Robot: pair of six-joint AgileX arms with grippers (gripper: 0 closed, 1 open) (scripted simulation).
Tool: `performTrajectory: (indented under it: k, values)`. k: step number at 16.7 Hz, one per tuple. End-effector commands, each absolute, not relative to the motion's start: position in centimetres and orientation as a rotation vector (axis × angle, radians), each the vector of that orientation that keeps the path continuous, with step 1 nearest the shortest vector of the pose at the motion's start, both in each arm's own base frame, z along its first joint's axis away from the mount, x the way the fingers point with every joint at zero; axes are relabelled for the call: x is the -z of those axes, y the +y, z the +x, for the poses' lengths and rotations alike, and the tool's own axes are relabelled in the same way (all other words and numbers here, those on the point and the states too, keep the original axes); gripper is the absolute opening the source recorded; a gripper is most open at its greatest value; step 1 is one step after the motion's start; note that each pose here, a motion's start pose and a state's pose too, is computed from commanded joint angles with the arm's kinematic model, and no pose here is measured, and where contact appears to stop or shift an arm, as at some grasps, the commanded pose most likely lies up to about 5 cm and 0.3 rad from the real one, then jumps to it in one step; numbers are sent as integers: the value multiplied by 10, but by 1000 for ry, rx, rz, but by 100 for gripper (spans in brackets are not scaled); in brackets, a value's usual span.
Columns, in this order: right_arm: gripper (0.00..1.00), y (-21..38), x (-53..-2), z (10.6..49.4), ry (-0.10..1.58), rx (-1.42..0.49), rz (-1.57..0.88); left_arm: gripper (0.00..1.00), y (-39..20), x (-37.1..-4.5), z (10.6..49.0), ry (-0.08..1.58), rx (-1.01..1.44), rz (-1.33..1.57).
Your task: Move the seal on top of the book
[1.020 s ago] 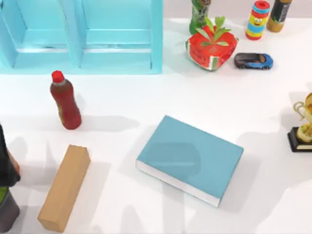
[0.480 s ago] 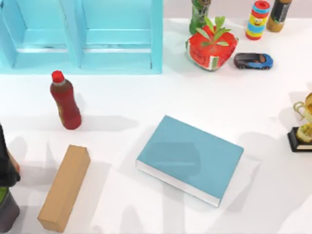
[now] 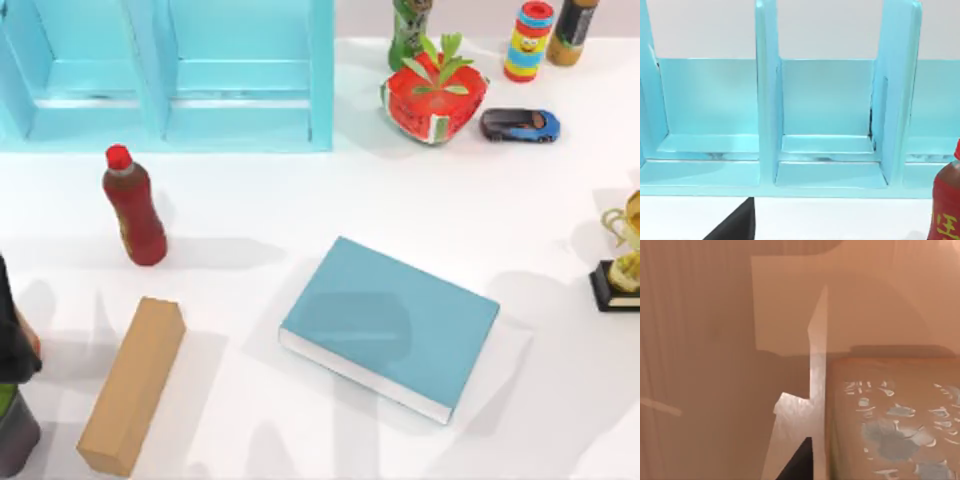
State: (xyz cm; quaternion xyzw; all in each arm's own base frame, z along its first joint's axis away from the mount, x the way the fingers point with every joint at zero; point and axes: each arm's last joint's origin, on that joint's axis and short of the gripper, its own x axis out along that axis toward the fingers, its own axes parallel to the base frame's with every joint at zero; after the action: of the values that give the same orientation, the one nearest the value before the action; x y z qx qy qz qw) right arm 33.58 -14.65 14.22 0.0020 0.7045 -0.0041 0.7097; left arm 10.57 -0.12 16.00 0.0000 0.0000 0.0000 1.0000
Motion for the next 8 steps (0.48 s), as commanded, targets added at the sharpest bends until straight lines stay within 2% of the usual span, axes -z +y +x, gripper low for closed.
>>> performTrajectory:
  k: [6,8]
  values:
    - [2,-146,-142,336,1563,9,4,100,-1,-160,106,0,0,0]
    - [0,-146,-142,336,1563,9,4,100,-1,-160,106,0,0,0]
